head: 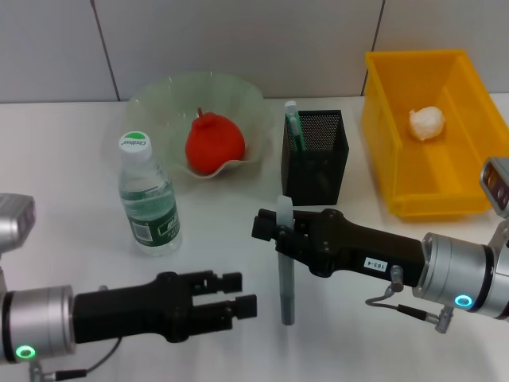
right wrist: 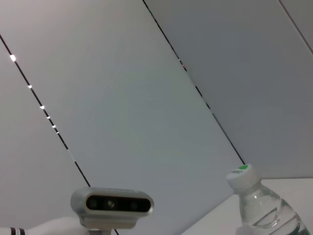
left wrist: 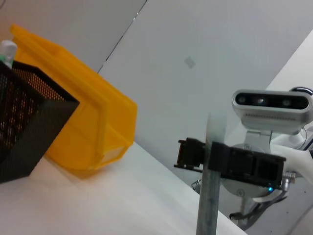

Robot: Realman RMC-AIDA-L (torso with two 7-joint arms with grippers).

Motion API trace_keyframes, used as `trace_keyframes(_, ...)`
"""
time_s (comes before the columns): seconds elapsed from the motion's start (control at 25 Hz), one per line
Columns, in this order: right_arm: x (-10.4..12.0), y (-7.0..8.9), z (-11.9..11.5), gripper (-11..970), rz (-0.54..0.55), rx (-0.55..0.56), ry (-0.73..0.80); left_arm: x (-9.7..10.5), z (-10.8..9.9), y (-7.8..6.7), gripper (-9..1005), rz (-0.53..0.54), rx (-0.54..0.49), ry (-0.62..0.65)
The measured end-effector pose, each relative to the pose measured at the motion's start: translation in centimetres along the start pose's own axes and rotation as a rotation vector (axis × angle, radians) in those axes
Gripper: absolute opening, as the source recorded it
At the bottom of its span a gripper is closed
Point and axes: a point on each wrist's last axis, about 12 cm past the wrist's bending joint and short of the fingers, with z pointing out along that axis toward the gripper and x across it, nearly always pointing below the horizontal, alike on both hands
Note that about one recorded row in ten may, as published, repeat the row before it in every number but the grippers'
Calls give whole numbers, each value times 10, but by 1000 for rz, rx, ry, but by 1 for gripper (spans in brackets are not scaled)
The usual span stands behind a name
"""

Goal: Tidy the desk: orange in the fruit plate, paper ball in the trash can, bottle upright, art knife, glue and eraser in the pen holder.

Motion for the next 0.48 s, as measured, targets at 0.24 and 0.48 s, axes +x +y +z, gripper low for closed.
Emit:
trace_keyframes(0.24,-11,-2,-4,141,-12,-15,-8,-10,-19,-1,605,40,-20,-43)
trace_keyframes(0.48,-55,-10,-25,139,-95,-9,-9,-7,-48,-2,832,106,-119,-99)
